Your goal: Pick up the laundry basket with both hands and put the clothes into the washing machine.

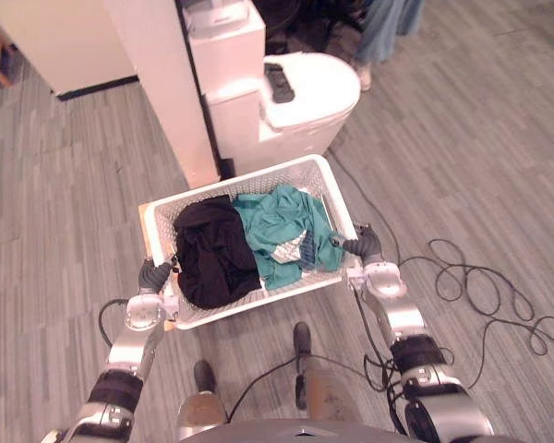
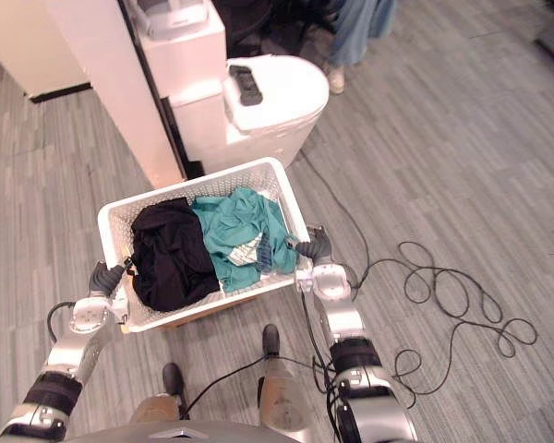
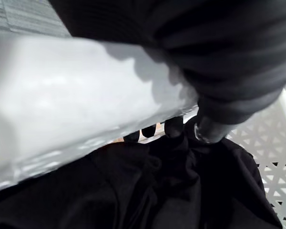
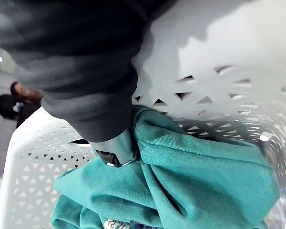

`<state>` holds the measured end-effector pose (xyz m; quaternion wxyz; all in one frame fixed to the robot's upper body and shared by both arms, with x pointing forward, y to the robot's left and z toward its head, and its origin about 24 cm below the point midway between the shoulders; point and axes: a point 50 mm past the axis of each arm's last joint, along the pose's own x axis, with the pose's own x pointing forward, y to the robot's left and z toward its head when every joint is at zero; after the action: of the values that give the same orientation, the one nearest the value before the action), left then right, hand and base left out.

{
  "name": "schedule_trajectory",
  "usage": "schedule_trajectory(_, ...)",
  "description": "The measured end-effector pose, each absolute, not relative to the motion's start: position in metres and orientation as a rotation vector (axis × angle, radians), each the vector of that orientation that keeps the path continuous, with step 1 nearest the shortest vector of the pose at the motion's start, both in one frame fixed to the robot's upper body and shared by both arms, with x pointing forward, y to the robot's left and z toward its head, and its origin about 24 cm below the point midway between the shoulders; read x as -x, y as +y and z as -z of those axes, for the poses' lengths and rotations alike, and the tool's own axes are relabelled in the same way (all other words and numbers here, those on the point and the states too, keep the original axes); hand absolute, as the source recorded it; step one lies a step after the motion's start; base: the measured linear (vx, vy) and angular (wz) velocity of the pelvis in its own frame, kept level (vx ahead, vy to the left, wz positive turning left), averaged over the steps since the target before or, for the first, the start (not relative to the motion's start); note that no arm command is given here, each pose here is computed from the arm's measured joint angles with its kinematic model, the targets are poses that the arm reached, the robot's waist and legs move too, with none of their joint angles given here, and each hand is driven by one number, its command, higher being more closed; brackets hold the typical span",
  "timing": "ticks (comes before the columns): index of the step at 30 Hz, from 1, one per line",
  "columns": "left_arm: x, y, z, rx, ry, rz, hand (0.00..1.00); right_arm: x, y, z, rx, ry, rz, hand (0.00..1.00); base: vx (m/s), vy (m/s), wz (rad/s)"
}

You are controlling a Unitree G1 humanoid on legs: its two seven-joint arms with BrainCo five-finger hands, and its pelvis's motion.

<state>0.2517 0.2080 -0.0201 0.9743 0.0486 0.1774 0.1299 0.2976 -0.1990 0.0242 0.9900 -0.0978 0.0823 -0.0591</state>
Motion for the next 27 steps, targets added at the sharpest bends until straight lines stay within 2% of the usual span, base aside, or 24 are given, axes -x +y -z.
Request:
schedule_trajectory(6,-0.241,0.2,0.031,-0.156,0.406,-0.195,1.0,-0.258,-0.212,0.015,0.102,0.288,0.191,1.0,0.04,0.052,-0.46)
schedule_trajectory(12,-0.248,0.2,0.025,-0.23,0.378,-0.167,1.0,-0.241,-0.211,0.029,0.035,0.325,0.257,1.0,-0.14,0.101,-0.68)
schedule_trajectory(18,-0.249,0.212,0.02,-0.24,0.372,-0.194,1.0,-0.246,-0.196,0.03,0.024,0.323,0.236,1.0,-0.13,0.082,-0.54)
schedule_trajectory(21,-0.244,0.227,0.02,-0.167,0.37,-0.285,1.0,-0.277,-0.178,0.007,0.044,0.24,0.159,1.0,-0.17,-0.024,-1.4)
schedule_trajectory(27,-0.233,0.213,0.035,-0.069,0.423,-0.292,1.0,-0.282,-0.193,0.0,0.104,0.234,0.163,1.0,-0.05,-0.174,-0.53)
